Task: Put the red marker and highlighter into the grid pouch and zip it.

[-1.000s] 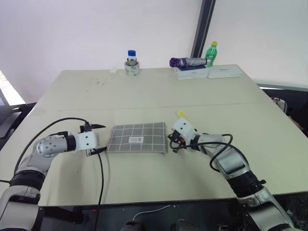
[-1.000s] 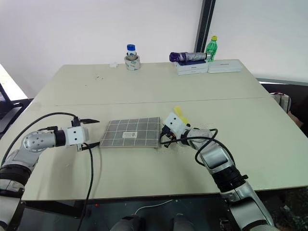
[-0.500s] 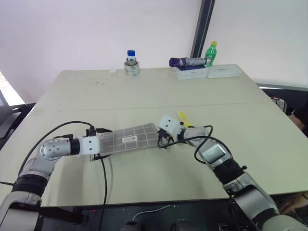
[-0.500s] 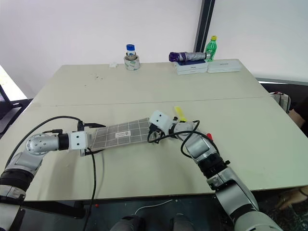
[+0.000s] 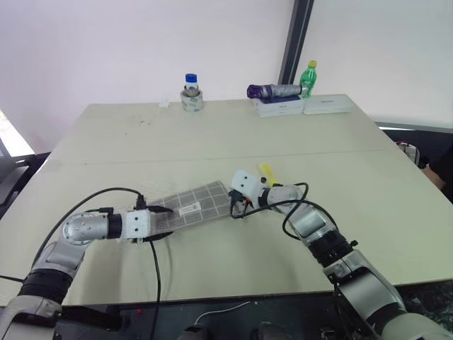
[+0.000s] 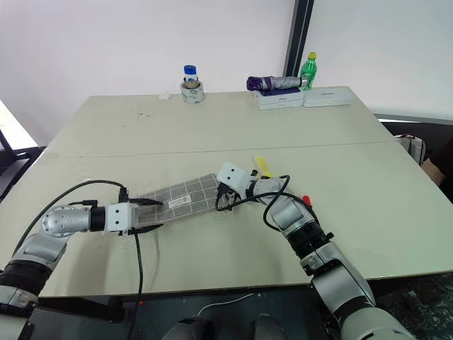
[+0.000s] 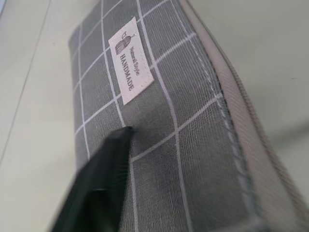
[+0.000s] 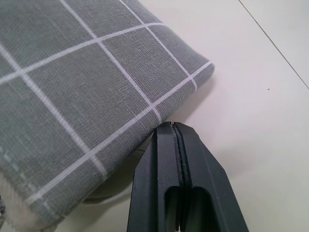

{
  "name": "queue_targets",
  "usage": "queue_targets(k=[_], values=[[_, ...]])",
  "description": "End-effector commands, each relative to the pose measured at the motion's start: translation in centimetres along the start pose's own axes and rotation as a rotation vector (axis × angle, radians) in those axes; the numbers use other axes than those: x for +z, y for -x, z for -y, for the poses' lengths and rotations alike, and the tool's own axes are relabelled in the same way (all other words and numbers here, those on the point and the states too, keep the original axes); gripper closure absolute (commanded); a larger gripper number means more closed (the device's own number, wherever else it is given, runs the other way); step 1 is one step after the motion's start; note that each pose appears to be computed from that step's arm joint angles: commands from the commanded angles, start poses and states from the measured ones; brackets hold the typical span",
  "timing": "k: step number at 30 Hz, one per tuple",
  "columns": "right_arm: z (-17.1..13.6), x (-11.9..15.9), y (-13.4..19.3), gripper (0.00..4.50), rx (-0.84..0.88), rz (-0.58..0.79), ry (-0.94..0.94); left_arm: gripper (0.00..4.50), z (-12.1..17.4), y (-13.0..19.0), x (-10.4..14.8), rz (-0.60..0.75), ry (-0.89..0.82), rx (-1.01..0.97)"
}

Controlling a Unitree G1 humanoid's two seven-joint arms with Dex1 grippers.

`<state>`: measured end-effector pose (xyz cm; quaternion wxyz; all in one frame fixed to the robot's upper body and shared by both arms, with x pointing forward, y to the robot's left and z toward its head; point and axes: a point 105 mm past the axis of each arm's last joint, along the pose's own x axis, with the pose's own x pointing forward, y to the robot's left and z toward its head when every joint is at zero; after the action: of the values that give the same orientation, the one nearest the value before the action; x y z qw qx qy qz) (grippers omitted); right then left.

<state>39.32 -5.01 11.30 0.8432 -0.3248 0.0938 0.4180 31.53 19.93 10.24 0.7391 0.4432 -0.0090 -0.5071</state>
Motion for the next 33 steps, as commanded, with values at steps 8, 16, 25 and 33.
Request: queue_targets(k=[8,16,25,33], values=[[3.3,2.0,1.7,4.5,-0.115,0.074,0.051,4.38,-2.5,1.2,1.5,0.07,0.12,0.172],[7.8,3.3,6.9,3.94,-0.239,0.13,-0.022,4.5,-3.9,2.0,4.3,0.22,0.452,0.365],[5.5,4.2,9.9,1.62,-0.107,0.233,-0.19,4.5,-3.4,1.3,6.0,0.269,0.585,0.447],[3.8,4.9,8.0,1.62,-0.072,0.281,-0.344,4.5,-2.7,0.3,6.5,0.275,0.599,0.434]])
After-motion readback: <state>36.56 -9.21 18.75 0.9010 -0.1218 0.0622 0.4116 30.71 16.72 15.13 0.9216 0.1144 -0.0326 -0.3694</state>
